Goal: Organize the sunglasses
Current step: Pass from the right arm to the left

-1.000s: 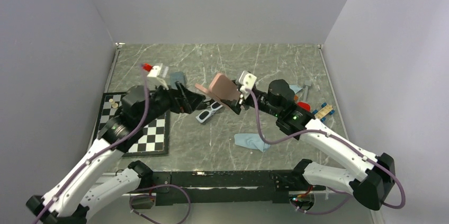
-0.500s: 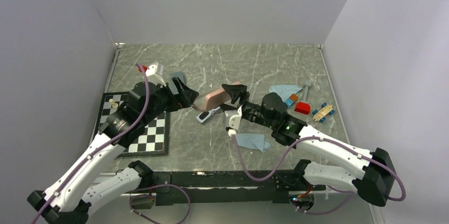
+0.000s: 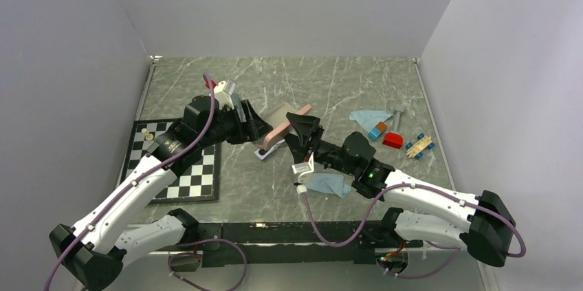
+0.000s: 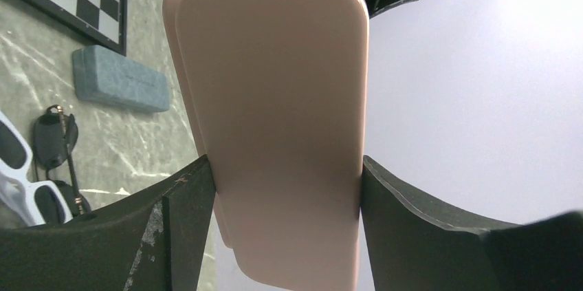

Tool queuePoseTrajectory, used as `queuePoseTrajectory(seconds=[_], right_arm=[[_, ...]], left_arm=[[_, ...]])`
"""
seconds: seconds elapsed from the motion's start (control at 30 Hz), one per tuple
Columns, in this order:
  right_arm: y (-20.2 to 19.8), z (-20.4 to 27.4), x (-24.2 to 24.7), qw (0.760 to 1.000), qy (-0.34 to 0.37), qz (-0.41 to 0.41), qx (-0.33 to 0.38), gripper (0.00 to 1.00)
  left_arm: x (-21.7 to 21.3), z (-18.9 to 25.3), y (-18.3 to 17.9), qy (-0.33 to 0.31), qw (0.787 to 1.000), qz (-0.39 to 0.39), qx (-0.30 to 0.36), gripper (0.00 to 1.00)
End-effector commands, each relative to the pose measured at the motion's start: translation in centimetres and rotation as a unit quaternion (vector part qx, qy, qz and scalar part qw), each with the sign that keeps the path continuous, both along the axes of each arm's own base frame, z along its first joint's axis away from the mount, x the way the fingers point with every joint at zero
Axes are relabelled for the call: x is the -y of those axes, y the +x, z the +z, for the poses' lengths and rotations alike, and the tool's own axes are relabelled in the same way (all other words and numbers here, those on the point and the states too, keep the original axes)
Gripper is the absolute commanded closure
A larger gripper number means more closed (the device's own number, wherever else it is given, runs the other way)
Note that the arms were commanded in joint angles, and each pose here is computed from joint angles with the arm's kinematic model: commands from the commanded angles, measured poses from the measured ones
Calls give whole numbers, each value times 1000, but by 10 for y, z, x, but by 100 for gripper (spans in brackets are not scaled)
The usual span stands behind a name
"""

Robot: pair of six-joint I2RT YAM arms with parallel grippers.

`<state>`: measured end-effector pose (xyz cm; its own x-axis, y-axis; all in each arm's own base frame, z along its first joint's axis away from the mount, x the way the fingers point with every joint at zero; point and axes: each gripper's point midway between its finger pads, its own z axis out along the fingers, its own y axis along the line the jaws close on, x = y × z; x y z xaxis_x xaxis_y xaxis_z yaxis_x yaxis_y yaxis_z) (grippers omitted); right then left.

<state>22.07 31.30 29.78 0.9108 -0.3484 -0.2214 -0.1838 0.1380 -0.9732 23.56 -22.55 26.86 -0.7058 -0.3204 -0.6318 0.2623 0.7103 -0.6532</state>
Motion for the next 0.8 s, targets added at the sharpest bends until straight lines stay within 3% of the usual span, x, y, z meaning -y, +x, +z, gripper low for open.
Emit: queuePoseTrajectory(seconds=[0.0, 0.1, 0.23, 0.27, 0.3, 0.33, 0.43, 0.53, 0.67, 0.77], right_arm=[[-13, 45, 1, 995, 54, 18, 84, 100], [-17, 47, -2, 994, 51, 31, 86, 100], [-17, 46, -2, 995, 56, 31, 82, 100], [-16, 46, -1, 995, 61, 30, 77, 97], [-16, 48, 0, 995, 70, 27, 71, 83], [-14, 49, 1, 995, 77, 23, 63, 59], [-8, 52, 3, 995, 88, 7, 51, 3], [-7, 50, 7, 995, 99, 1, 27, 0], [-11, 62, 14, 985, 161, 11, -61, 0], [-6, 79, 25, 934, 282, 7, -218, 0]], left_arm=[[9, 14, -2, -29, 999, -22, 10, 22], [12, 11, -4, -32, 999, -28, 6, 38], [10, 7, -2, -34, 999, -18, 0, 76], [10, 7, -2, -36, 999, -17, 1, 88], [10, 7, -1, -39, 999, -14, 3, 98], [9, 8, 0, -43, 999, -9, 5, 100], [0, 19, 7, -48, 998, 24, 31, 100], [-19, 32, 20, -34, 994, 83, 65, 100], [-44, 46, 37, -34, 980, 158, 120, 100], [-64, 40, 48, -25, 965, 220, 137, 100]])
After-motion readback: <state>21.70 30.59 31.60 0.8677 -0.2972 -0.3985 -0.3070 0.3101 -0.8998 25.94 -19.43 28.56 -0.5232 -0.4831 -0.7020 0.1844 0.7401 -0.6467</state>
